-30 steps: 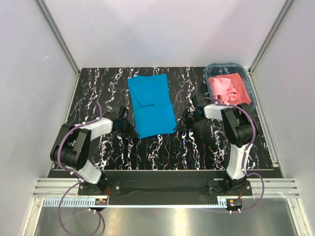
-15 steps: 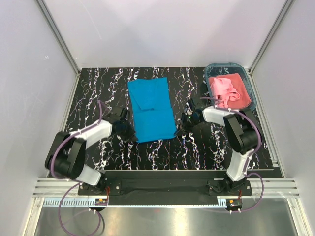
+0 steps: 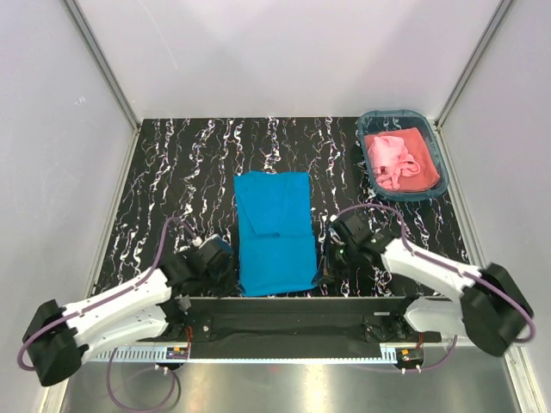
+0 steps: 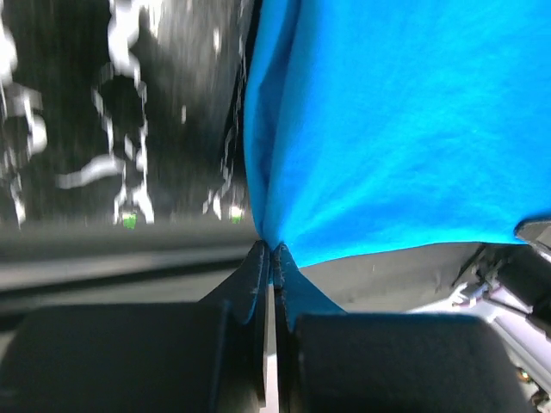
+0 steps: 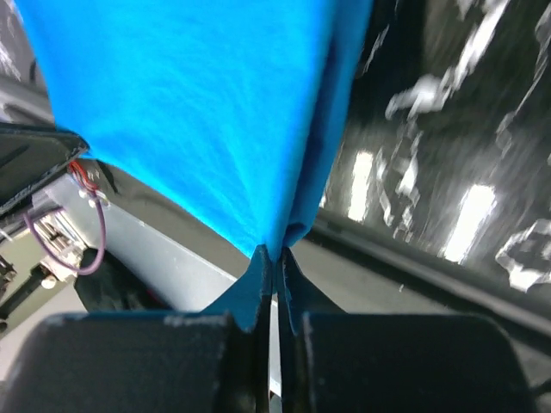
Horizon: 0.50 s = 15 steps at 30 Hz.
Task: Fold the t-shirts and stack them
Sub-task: Fold the tshirt
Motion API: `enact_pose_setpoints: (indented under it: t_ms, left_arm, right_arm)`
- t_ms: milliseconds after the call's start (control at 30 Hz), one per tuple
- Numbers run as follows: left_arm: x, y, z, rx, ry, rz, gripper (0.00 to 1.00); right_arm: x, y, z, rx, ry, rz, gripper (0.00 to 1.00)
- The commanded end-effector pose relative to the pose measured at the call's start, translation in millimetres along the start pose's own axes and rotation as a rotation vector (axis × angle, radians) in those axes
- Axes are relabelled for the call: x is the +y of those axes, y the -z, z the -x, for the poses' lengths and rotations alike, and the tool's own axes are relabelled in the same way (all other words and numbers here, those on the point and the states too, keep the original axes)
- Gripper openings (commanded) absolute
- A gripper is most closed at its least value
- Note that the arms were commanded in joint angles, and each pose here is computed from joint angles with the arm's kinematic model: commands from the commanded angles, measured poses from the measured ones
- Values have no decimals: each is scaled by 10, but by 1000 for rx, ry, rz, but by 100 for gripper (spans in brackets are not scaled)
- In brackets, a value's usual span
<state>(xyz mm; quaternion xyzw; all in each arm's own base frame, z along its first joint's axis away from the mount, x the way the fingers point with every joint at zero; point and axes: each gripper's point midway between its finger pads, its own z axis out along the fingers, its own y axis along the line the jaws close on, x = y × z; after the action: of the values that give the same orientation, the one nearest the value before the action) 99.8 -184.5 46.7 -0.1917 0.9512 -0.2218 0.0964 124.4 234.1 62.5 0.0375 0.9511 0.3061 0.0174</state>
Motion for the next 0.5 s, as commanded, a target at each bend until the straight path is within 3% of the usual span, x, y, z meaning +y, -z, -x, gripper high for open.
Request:
enact_pose_setpoints:
  t_ms: [0, 267, 467]
  left_arm:
    - [93, 91, -17, -67, 85, 24, 0]
    - [-68, 336, -251, -52, 42, -22, 0]
    - [-244, 651, -196, -95, 8, -27, 0]
  right_arm:
    - [18, 128, -168, -38, -39, -7, 0]
    - [67, 258, -489, -31, -32, -3, 0]
    - [194, 496, -418, -93, -16, 0, 0]
